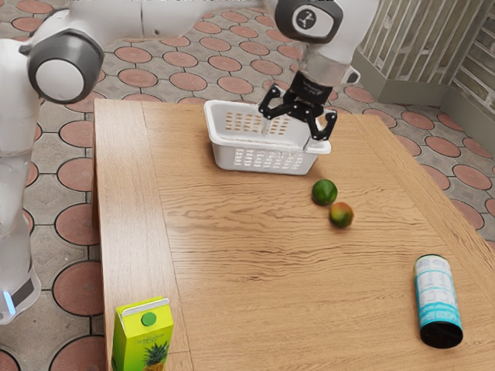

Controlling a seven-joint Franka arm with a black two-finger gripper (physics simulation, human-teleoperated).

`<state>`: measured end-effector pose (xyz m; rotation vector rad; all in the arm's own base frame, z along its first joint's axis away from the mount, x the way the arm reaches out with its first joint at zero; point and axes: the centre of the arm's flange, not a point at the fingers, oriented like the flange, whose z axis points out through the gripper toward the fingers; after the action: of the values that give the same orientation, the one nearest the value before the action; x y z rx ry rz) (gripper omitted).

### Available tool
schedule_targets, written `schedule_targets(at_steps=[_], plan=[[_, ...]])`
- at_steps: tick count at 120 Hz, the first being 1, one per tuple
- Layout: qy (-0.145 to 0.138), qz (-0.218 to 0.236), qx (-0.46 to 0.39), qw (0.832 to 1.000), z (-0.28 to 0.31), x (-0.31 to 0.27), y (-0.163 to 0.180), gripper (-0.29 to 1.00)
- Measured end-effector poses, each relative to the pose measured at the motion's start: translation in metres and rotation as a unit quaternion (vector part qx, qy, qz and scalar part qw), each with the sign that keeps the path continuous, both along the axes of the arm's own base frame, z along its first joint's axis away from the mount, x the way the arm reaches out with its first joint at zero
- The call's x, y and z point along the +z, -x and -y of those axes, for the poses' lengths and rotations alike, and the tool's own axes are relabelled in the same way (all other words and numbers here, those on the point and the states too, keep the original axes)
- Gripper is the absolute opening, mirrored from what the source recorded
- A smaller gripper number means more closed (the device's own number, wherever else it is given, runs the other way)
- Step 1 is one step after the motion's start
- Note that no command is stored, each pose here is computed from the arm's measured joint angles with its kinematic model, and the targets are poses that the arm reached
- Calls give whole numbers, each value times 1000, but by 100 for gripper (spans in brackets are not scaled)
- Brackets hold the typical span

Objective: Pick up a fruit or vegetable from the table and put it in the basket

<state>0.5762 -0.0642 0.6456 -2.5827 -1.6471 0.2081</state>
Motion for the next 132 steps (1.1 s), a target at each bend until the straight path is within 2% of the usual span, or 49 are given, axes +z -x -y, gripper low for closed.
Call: schedule_targets(at_steps=[16,24,48,67,86,132], plan=[[11,42,107,993,-3,3,-15,70],[16,62,149,987,-3,25,-3,70],[18,46,288,956,-86,21,-4,70],[8,4,300,954,-77,-33,-21,70],[3,-7,310,951,-72,-71,-43,70],[12,14,309,951,-53,-122,-83,70]])
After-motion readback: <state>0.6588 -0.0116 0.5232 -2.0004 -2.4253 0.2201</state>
